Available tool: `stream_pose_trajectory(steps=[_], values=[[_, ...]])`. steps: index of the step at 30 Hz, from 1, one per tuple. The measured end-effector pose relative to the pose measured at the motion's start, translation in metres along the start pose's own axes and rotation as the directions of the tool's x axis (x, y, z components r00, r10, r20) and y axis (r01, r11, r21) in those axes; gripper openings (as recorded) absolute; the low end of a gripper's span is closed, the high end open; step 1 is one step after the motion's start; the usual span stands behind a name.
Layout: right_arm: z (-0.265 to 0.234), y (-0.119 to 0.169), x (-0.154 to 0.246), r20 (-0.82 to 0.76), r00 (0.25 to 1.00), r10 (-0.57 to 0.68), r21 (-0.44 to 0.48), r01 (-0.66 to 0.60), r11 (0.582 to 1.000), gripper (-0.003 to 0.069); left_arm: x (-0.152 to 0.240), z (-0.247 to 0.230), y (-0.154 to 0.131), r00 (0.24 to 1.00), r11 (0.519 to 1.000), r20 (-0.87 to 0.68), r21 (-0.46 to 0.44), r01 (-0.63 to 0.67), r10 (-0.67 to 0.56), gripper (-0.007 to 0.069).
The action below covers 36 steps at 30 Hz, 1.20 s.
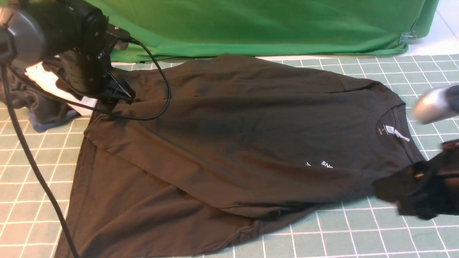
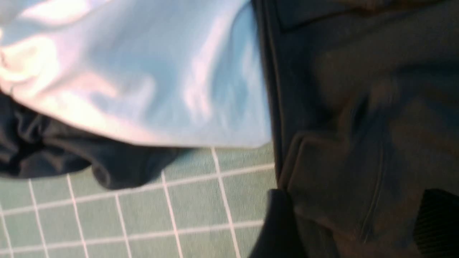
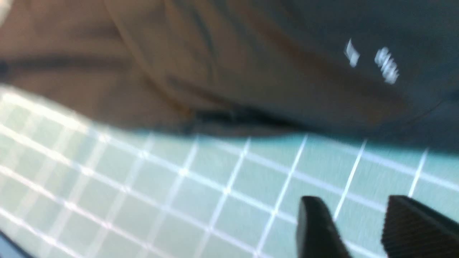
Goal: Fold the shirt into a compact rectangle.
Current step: 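Fold the left side of the black T-shirt inward over its body, then grab the top left corner of the dark shirt with the left gripper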
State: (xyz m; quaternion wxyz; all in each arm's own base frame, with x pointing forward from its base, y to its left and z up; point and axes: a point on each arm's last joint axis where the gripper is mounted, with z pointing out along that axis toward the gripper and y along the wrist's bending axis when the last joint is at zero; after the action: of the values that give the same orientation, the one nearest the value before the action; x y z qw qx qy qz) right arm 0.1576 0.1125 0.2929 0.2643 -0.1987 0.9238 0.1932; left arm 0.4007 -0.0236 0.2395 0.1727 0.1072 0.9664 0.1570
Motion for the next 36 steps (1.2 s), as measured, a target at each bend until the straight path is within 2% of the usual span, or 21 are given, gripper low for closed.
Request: stream_pose_trajectory(steps=[3, 4, 5, 6, 7, 9, 10, 11, 13, 17, 24, 29, 34, 36], values=[[0.043, 0.001, 0.001, -0.180, 0.982, -0.063, -0.006, 0.062, 0.998, 0.0321, 0.004, -0.014, 0.003, 0.999, 0.999, -0.016, 0.009, 0.038, -0.038, 0.0458], [0.043, 0.002, 0.001, -0.182, 0.981, -0.068, -0.008, 0.068, 0.998, 0.0322, 0.005, -0.016, 0.004, 0.999, 0.999, -0.014, 0.010, 0.043, -0.043, 0.0452], [0.067, 0.005, 0.005, -0.264, 0.959, -0.106, -0.021, 0.104, 0.994, 0.0329, 0.007, -0.024, 0.004, 0.997, 0.997, -0.024, 0.034, 0.070, -0.069, 0.0385], [0.069, 0.004, 0.005, -0.271, 0.957, -0.107, -0.020, 0.105, 0.994, 0.0329, 0.008, -0.027, 0.004, 0.997, 0.996, -0.026, 0.042, 0.080, -0.079, 0.0363], [0.086, 0.007, 0.008, -0.314, 0.940, -0.134, -0.029, 0.132, 0.991, 0.0331, 0.011, -0.037, 0.003, 0.993, 0.991, -0.031, 0.078, 0.112, -0.110, 0.0270], [0.106, 0.010, 0.011, -0.343, 0.926, -0.155, -0.035, 0.153, 0.988, 0.0349, 0.015, -0.052, 0.002, 0.990, 0.980, -0.041, 0.140, 0.141, -0.136, 0.0136], [0.112, 0.011, 0.012, -0.349, 0.923, -0.158, -0.034, 0.156, 0.987, 0.0360, 0.016, -0.055, 0.001, 0.990, 0.978, -0.041, 0.157, 0.140, -0.135, 0.0102], [0.125, 0.012, 0.013, -0.360, 0.918, -0.164, -0.031, 0.164, 0.986, 0.0391, 0.021, -0.068, -0.001, 0.989, 0.966, -0.038, 0.213, 0.148, -0.143, 0.0056], [0.141, 0.011, 0.013, -0.365, 0.915, -0.173, -0.026, 0.175, 0.984, 0.0438, 0.032, -0.084, -0.006, 0.987, 0.947, -0.008, 0.282, 0.155, -0.159, 0.0020], [0.160, 0.011, 0.004, -0.323, 0.928, -0.186, -0.014, 0.192, 0.981, 0.0493, 0.061, -0.097, -0.015, 0.977, 0.923, 0.034, 0.336, 0.186, -0.209, 0.0002], [0.172, 0.015, -0.023, -0.227, 0.940, -0.255, -0.002, 0.261, 0.965, 0.0500, 0.124, -0.071, -0.033, 0.975, 0.917, -0.093, 0.331, 0.221, -0.202, 0.0001], [0.185, 0.015, -0.033, -0.239, 0.928, -0.285, 0.003, 0.294, 0.956, 0.0501, 0.147, -0.057, -0.040, 0.973, 0.918, -0.130, 0.327, 0.225, -0.193, 0.0001], [0.197, 0.013, -0.031, -0.266, 0.920, -0.289, 0.005, 0.301, 0.954, 0.0498, 0.153, -0.055, -0.043, 0.970, 0.914, -0.143, 0.332, 0.232, -0.195, 0.0004], [0.198, 0.012, -0.030, -0.273, 0.916, -0.295, 0.006, 0.309, 0.951, 0.0454, 0.152, -0.055, -0.043, 0.970, 0.911, -0.137, 0.338, 0.234, -0.199, 0.0006]])
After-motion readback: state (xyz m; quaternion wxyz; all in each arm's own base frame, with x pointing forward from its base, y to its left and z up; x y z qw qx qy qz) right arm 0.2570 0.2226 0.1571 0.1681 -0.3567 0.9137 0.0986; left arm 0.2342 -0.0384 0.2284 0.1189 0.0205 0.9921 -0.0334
